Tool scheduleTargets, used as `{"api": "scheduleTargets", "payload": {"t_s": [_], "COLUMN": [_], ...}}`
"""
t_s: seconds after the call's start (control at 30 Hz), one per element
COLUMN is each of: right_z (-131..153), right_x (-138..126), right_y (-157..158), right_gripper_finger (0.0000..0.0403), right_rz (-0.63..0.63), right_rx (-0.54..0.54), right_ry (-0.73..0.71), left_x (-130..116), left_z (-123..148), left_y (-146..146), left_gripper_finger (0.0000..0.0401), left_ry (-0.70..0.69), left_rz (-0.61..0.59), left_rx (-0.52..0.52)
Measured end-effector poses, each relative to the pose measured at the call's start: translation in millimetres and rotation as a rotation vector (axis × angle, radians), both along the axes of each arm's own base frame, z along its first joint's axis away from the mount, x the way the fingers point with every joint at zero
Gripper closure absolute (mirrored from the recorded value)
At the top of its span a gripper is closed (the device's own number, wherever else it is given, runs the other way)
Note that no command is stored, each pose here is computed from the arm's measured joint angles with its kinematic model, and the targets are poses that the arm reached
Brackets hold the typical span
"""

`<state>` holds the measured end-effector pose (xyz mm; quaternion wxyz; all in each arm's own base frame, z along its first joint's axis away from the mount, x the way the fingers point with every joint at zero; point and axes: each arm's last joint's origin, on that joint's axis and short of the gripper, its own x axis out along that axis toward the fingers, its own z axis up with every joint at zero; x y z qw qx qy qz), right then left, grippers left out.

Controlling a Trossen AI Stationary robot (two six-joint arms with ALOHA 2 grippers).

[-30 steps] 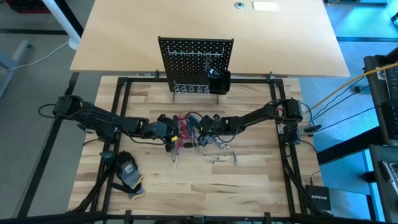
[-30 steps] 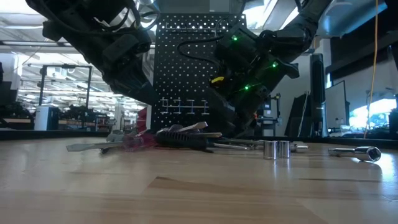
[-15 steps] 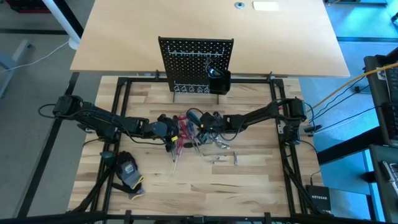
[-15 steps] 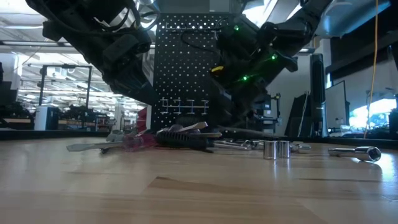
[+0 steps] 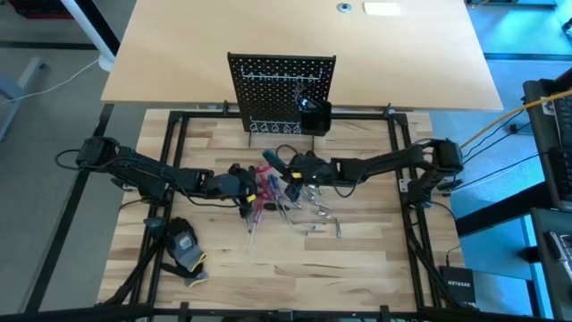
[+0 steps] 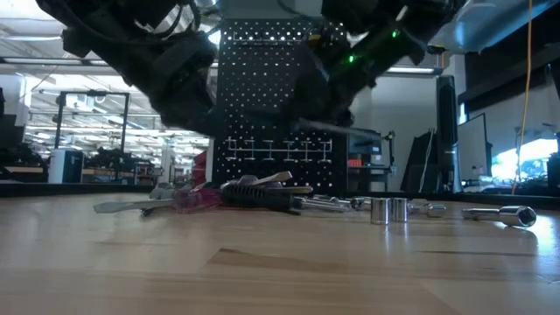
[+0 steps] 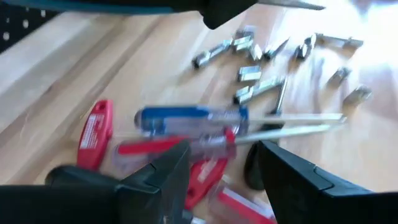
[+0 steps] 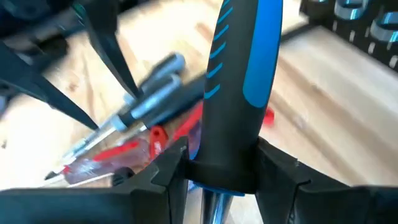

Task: Hang tools onto peg board
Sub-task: Hang the blue screwdriver on the peg board

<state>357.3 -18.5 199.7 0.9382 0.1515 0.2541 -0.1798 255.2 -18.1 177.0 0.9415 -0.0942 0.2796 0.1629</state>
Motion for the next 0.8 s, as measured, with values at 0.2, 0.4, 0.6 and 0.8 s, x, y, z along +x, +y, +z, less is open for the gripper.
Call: {"api": "scheduleTargets", "payload": {"t_s": [0.2, 0.4, 0.6, 0.8], "right_z": [38, 78, 106, 119], "right_x": [-12, -20, -19, -20], "right_y": [1, 5, 17, 22], "right_gripper_finger": [0.0260, 0.0259, 0.0259, 0.0258], "right_rz": [0.037, 0.132, 0.264, 0.312], "right_rx": [-0.067, -0.186, -0.315, -0.384], "right_ry": [-0.101, -0.298, -0.552, -0.678], "left_x": [9, 20, 33, 51], "left_z": [15, 40, 52, 61], "left_y": [-1, -2, 0, -5], "left_gripper_finger": [0.0226, 0.0226, 0.0226, 0.0226], "left_ry": [-0.183, -0.485, -0.756, -0.809], "left_rz": [-0.011, 0.016, 0.032, -0.079], "left_rx": [-0.001, 0.005, 0.029, 0.055]}}
